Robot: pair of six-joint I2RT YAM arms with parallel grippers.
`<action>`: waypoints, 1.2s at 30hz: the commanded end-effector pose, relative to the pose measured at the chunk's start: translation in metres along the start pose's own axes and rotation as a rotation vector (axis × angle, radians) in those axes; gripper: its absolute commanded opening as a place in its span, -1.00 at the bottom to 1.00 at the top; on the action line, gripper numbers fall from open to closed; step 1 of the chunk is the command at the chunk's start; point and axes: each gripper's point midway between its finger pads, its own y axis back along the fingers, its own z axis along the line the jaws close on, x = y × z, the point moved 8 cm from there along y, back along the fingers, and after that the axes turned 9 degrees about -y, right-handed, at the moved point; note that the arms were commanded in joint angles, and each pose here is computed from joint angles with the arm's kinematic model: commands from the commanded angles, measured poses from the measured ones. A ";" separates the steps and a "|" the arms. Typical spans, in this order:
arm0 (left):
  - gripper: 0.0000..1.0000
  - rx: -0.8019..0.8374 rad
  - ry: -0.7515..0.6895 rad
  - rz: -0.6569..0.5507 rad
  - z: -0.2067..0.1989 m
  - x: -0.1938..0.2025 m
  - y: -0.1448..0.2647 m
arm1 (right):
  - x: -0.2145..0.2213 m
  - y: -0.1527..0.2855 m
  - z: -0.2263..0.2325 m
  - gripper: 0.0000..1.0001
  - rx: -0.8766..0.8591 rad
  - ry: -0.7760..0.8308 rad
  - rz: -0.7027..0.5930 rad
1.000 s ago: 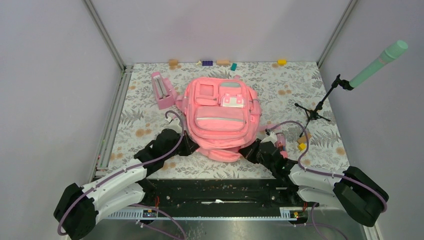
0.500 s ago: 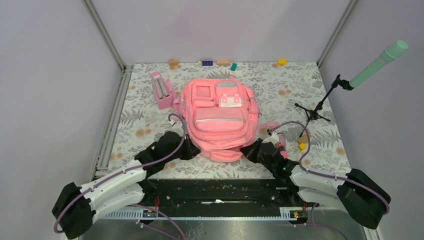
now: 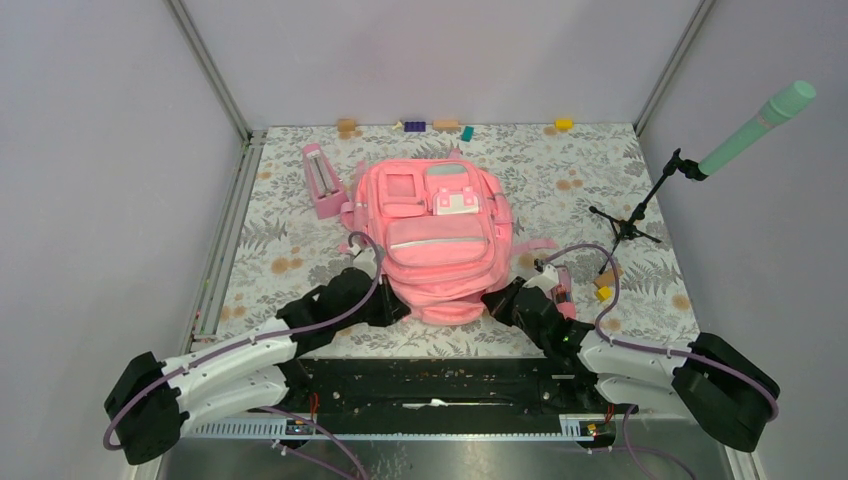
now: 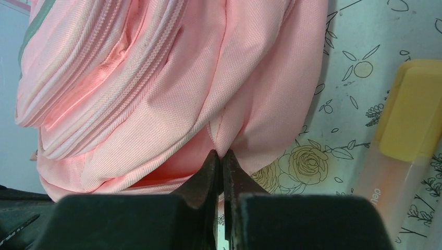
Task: Pack the student bag
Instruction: Zip the student bag at the center of the board.
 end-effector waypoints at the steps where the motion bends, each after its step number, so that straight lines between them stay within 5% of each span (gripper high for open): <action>1: -1.00 0.109 0.018 -0.066 -0.033 -0.020 0.003 | -0.014 -0.005 0.032 -1.00 -0.092 -0.068 -0.126; 36: -1.00 0.191 0.024 -0.082 -0.113 -0.025 -0.055 | -0.004 -0.004 0.040 -1.00 -0.106 0.008 -0.195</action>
